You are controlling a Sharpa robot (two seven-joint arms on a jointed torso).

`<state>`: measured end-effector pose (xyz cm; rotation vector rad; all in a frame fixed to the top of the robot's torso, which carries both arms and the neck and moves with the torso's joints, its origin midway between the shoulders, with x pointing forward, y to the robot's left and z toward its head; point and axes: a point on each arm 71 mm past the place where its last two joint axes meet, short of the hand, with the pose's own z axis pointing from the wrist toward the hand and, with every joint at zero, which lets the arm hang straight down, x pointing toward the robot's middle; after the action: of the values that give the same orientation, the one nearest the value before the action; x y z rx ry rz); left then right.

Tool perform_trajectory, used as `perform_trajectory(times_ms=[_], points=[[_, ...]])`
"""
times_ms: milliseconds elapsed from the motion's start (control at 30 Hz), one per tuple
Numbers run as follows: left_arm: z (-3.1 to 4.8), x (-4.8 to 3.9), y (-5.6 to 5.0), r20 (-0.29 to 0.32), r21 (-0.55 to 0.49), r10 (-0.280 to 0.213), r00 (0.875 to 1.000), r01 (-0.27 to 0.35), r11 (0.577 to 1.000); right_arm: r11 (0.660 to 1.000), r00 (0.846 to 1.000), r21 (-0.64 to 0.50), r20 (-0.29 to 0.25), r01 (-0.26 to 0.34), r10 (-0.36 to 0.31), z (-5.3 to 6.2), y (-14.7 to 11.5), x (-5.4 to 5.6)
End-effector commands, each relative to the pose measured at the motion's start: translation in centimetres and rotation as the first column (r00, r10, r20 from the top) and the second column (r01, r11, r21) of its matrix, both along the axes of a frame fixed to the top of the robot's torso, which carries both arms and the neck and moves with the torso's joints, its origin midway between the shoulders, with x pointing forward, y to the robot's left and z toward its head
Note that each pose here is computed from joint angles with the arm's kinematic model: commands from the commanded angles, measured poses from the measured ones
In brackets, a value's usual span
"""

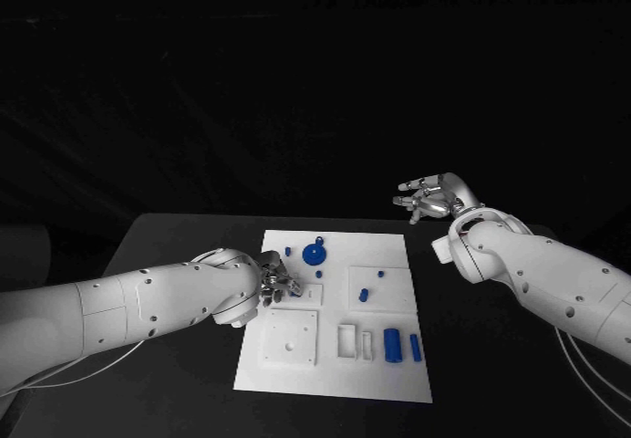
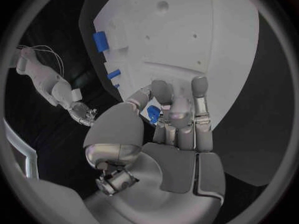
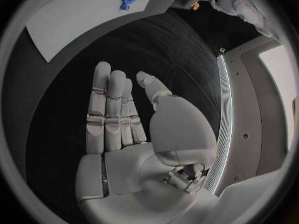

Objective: Assemble the parts on the task board

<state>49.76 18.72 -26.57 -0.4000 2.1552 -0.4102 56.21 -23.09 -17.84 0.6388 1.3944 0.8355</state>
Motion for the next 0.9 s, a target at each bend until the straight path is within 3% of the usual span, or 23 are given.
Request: perform_trajectory(times_ms=[33, 900], points=[[-0.36, -0.24, -0.22, -0.023, 0.018, -0.018, 1.0, 0.018, 1.0, 1.0, 1.0, -0.001, -0.005, -0.016, 0.016, -0.03, 0.17, 0.0], [-0.36, -0.3, -0.36, -0.039, 0.024, -0.038, 0.999, 0.039, 0.999, 1.0, 1.0, -0.002, -0.015, -0.017, 0.017, -0.38, 0.27, 0.07]])
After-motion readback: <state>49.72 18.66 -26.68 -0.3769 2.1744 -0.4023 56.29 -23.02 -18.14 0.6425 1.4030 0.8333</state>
